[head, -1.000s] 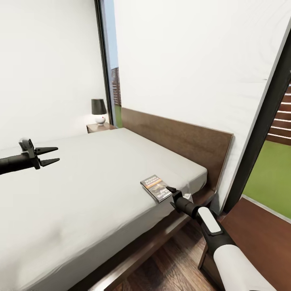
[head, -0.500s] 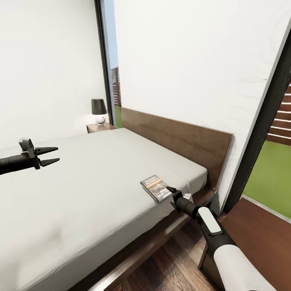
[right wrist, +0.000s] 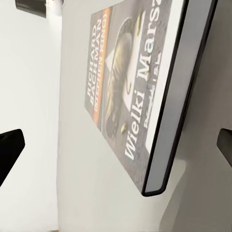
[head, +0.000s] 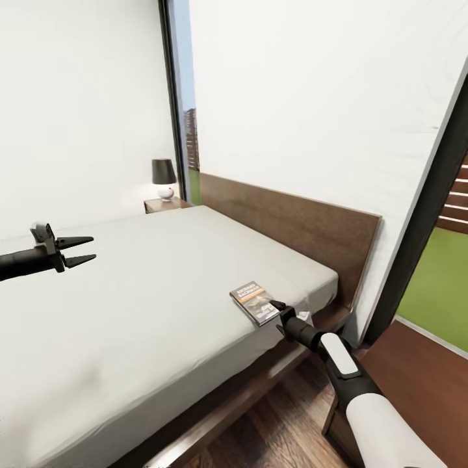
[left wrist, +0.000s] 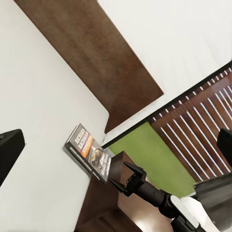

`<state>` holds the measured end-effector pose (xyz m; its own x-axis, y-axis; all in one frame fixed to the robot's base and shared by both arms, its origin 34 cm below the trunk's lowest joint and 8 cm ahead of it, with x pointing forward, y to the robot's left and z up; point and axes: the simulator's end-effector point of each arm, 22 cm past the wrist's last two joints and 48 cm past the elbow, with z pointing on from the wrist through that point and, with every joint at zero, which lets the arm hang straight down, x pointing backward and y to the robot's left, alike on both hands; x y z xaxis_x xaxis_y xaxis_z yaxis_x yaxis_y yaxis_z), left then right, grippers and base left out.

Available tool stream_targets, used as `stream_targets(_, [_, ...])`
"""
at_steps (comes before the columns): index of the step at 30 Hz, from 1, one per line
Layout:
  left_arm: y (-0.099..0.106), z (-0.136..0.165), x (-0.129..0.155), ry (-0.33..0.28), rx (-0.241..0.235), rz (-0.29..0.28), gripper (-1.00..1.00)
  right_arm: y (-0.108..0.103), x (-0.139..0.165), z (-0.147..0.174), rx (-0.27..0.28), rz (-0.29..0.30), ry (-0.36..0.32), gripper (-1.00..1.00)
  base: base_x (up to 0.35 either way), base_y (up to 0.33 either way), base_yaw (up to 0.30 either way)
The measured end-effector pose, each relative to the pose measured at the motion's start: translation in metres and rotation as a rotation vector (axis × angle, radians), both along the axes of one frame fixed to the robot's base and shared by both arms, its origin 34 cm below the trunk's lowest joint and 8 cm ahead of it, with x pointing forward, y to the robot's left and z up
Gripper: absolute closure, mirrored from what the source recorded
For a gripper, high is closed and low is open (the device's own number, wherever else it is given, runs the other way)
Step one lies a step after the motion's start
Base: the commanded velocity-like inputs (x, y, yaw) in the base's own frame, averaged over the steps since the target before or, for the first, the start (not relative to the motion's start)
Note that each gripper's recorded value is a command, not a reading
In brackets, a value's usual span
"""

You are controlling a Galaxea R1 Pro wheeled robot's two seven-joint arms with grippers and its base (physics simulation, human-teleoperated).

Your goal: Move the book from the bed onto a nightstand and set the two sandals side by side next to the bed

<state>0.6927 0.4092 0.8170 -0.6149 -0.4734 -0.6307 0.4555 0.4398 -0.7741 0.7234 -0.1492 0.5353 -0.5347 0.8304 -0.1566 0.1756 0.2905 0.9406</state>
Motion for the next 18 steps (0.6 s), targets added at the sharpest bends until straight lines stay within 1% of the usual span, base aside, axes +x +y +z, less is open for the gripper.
stream_targets(6, [0.0000,-0.0001,0.0000,0.000,0.000,0.000,-1.00,-0.0006,0.0002,0.0002,0.000,0.000,0.000,-1.00,0.000,0.000,0.035])
stream_targets(18, [0.0002,-0.0002,0.0000,0.000,0.000,0.001,-1.00,-0.0007,0.0004,0.0005,0.000,-0.001,-0.001,-1.00,0.000,0.000,0.006])
